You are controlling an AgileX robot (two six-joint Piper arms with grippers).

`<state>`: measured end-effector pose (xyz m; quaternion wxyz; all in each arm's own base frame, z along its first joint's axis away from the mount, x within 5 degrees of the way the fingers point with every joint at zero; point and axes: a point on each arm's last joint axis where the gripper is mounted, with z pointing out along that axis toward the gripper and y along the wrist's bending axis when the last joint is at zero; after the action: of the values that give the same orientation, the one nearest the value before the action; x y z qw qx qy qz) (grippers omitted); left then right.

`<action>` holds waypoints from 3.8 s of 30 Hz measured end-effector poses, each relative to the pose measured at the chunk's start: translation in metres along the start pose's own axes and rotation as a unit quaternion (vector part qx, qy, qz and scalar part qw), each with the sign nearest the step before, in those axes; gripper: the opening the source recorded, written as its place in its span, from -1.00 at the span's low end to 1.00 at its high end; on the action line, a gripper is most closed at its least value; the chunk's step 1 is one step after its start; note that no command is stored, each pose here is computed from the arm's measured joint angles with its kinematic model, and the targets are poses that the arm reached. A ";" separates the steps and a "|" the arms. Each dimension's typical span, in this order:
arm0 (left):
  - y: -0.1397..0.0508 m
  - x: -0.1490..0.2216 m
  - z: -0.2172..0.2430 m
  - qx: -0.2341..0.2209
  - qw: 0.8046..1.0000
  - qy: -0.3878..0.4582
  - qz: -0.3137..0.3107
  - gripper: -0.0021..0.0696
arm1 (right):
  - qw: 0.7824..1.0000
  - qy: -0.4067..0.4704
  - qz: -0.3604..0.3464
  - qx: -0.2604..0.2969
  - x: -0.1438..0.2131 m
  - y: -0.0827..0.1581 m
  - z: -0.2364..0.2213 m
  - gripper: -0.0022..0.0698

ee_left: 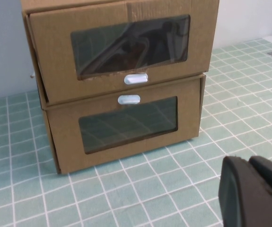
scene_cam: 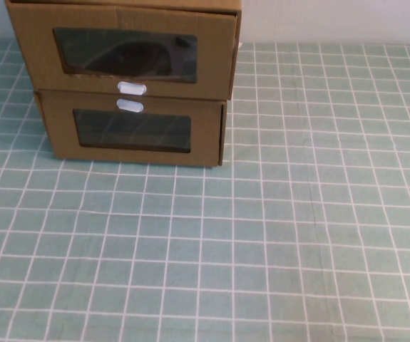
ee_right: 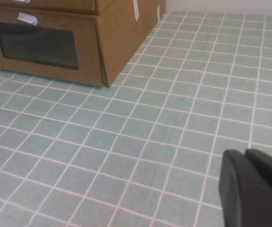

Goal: Close the shoe box

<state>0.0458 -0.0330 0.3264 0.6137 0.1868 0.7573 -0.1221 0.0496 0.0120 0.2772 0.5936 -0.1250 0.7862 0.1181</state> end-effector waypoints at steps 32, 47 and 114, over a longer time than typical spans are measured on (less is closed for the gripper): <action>0.019 0.153 0.028 -0.145 0.984 0.037 -0.093 -0.96 | 1.000 0.000 0.000 0.000 0.000 0.000 0.000 -0.98; 0.019 0.153 0.028 -0.145 0.984 0.038 -0.094 -0.96 | 1.000 0.000 0.000 0.000 0.000 0.000 0.000 -0.98; 0.019 0.153 0.028 -0.145 0.984 0.038 -0.093 -0.96 | 0.982 -0.060 0.041 0.174 0.086 -0.020 0.030 -0.98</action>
<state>0.0520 -0.0072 0.1717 0.5907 0.0289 0.8041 -0.0601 0.0612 -0.0014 0.1858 0.6468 0.0192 0.7623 0.0111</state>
